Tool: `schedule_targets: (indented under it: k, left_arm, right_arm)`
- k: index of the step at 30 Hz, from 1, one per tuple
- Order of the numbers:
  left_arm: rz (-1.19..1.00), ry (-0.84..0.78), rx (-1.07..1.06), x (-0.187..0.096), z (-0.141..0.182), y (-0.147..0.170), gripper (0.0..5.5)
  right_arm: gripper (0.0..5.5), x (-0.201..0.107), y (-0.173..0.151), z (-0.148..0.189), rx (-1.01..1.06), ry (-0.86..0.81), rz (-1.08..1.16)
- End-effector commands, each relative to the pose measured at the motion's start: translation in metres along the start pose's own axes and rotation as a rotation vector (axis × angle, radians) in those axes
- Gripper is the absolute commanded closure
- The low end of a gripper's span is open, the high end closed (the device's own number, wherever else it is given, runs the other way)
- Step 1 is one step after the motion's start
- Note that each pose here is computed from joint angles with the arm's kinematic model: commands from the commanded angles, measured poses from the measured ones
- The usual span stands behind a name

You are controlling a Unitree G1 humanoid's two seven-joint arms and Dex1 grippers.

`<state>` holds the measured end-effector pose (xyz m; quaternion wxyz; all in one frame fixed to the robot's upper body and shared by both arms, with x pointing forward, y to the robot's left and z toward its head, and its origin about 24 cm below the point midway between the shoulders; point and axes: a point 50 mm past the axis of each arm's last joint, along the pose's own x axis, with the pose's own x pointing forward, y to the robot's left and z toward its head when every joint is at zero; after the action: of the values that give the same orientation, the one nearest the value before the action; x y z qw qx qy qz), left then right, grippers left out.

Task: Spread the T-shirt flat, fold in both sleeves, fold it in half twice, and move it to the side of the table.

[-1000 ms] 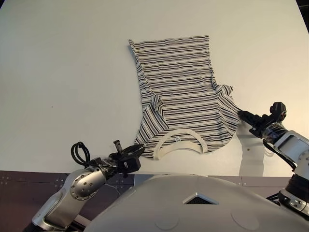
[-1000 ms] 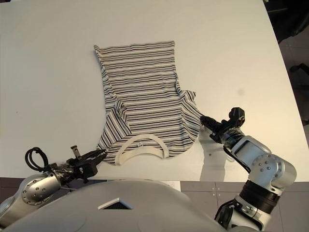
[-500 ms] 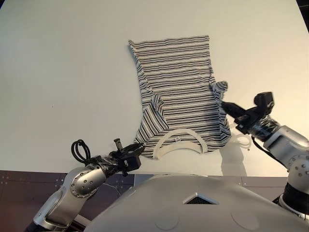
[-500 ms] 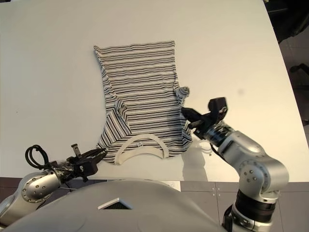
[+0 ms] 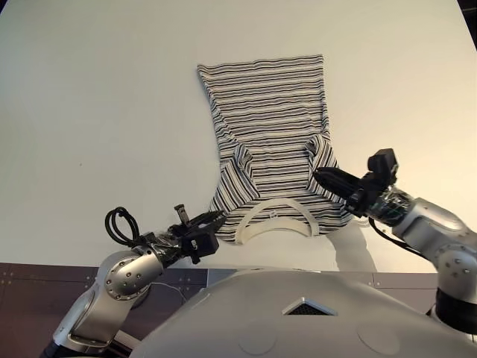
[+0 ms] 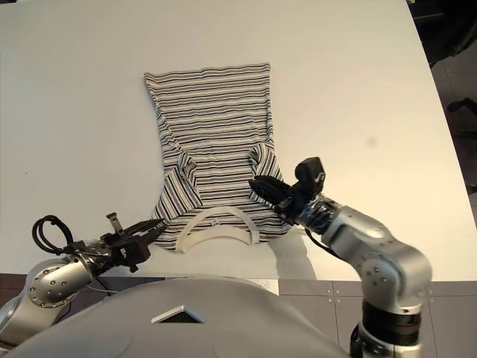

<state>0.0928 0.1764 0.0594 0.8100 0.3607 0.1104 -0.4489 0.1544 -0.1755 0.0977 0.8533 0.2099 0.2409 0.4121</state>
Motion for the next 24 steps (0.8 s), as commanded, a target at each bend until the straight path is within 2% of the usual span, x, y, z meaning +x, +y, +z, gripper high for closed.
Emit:
schedule_targets:
  k: [1,3,5,8,10,11,17,24]
  left_arm:
    - [0.075,-0.05,0.008,-0.012,0.004,0.012,4.84]
    - [0.055,-0.028,0.049,-0.024,-0.002,0.011,4.84]
    - [0.013,0.026,0.141,-0.036,-0.016,0.008,4.84]
    - [-0.045,0.077,0.275,-0.041,-0.037,-0.003,4.33]
    - [-0.057,0.063,0.36,-0.04,-0.044,-0.008,3.97]
    - [-0.069,0.044,0.395,-0.04,-0.045,-0.01,3.97]
    - [-0.167,-0.035,0.513,-0.043,-0.051,-0.02,3.97]
    - [-0.129,-0.052,0.568,-0.018,-0.055,-0.015,3.97]
  right_arm:
    - [4.58,-0.043,-0.039,0.025,-0.219,0.111,-0.198]
    - [4.58,-0.06,-0.055,0.025,-0.468,0.263,-0.289]
    - [4.21,-0.072,-0.06,0.02,-0.682,0.398,-0.266]
    - [3.61,-0.078,-0.059,0.008,-1.026,0.582,-0.071]
    - [3.54,-0.079,-0.057,0.001,-1.218,0.664,0.092]
    - [3.54,-0.079,-0.058,-0.003,-1.289,0.692,0.153]
    - [3.54,-0.082,-0.065,-0.028,-1.438,0.722,0.303]
    - [3.54,-0.065,-0.067,-0.041,-1.484,0.661,0.368]
